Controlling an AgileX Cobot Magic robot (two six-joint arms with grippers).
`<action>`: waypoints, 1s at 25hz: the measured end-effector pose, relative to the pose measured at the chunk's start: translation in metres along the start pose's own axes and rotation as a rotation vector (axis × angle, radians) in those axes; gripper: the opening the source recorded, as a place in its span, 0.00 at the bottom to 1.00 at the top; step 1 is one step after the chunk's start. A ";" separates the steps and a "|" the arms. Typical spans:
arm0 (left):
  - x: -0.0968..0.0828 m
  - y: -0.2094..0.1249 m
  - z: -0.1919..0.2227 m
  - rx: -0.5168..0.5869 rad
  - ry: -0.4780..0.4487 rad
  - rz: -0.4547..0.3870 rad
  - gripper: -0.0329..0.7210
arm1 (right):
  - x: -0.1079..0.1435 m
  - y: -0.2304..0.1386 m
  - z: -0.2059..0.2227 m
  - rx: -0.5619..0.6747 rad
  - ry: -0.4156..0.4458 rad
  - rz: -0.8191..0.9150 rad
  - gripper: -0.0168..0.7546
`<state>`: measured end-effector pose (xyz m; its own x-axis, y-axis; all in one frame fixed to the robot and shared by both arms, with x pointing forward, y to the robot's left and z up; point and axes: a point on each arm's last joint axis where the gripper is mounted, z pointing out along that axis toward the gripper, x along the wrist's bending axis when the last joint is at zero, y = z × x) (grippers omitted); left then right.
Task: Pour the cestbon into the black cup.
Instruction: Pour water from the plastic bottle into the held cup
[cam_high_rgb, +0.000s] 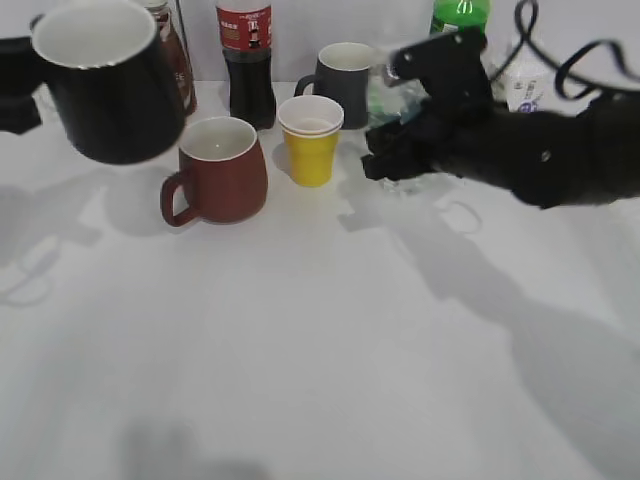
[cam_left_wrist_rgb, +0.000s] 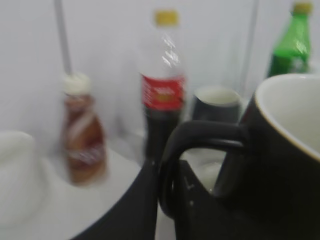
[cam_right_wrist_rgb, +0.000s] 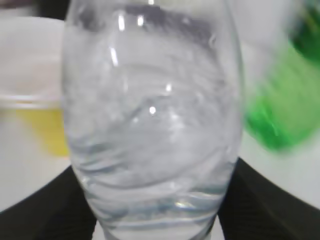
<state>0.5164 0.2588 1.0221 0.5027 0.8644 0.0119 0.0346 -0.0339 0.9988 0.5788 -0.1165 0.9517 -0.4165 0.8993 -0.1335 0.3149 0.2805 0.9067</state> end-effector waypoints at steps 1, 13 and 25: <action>-0.006 -0.002 0.002 0.026 -0.015 -0.010 0.10 | 0.003 0.012 -0.009 -0.023 0.031 -0.054 0.63; -0.095 -0.021 0.022 0.264 -0.215 0.002 0.10 | 0.014 0.058 -0.054 -0.180 0.122 -0.796 0.63; -0.101 -0.024 0.022 0.300 -0.210 -0.010 0.10 | 0.016 0.072 -0.057 -0.350 -0.015 -1.282 0.63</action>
<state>0.4833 0.1610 0.9959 0.6663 0.7447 -0.0384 0.2762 -0.1987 0.9403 0.5458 -0.1009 1.0373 -0.2422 0.0693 -0.9678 -0.5265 0.8284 0.1911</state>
